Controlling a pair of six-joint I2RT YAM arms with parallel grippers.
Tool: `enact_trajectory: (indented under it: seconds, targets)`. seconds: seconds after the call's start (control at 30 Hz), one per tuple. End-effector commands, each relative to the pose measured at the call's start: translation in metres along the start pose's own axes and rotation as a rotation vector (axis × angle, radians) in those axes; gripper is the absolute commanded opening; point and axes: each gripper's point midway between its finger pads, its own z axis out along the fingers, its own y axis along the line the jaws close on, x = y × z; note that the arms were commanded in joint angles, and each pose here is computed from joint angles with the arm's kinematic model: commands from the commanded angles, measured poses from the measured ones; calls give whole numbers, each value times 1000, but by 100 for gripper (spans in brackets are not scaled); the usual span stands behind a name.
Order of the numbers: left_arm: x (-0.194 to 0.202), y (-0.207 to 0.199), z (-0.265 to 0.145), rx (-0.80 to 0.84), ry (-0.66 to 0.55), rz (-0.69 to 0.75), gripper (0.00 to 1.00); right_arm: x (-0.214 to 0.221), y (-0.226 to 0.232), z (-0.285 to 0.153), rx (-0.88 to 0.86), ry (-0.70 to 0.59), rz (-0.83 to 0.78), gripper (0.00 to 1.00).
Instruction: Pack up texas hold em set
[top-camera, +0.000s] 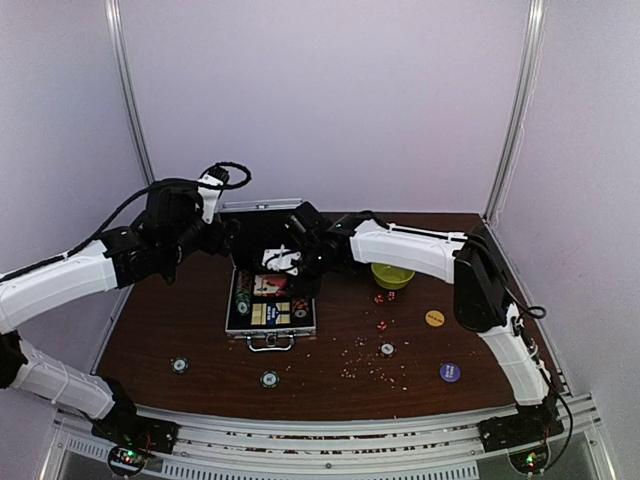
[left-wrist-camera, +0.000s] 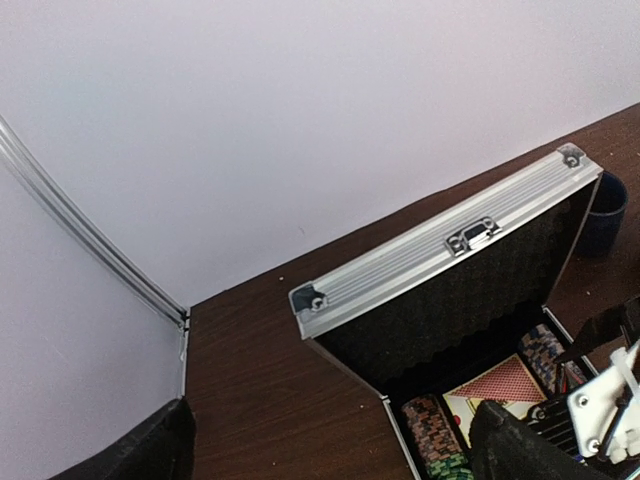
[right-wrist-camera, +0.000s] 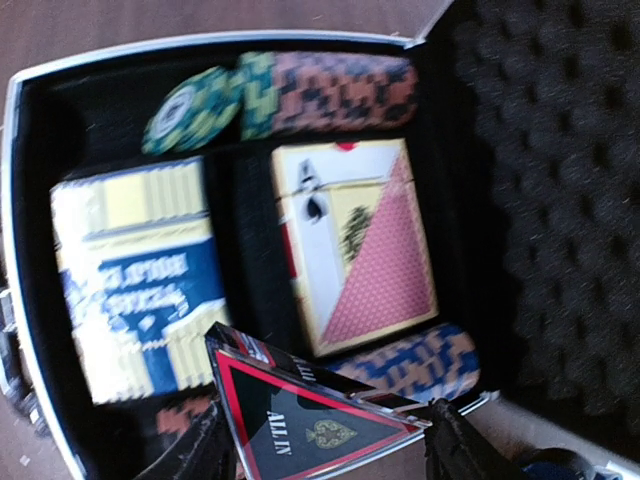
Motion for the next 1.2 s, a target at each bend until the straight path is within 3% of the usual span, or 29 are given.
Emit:
enact_trajectory:
  seconds: [0.0, 0.4, 0.83, 1.0, 1.17]
  targets:
    - [-18, 22, -8, -64, -67, -75, 98, -35, -39, -4, 183, -92, 31, 54]
    - [-18, 17, -5, -40, -63, -75, 98, -60, -39, 18, 249, -163, -22, 57]
    - [-17, 11, -4, -11, -61, -68, 98, -45, -40, 47, 301, -112, -51, 58]
    - [-18, 12, -4, -11, -63, -68, 98, -39, -37, 53, 300, -95, -59, 64]
    - [-17, 11, -4, -9, -61, -64, 98, -38, -41, 54, 324, -91, -54, 75]
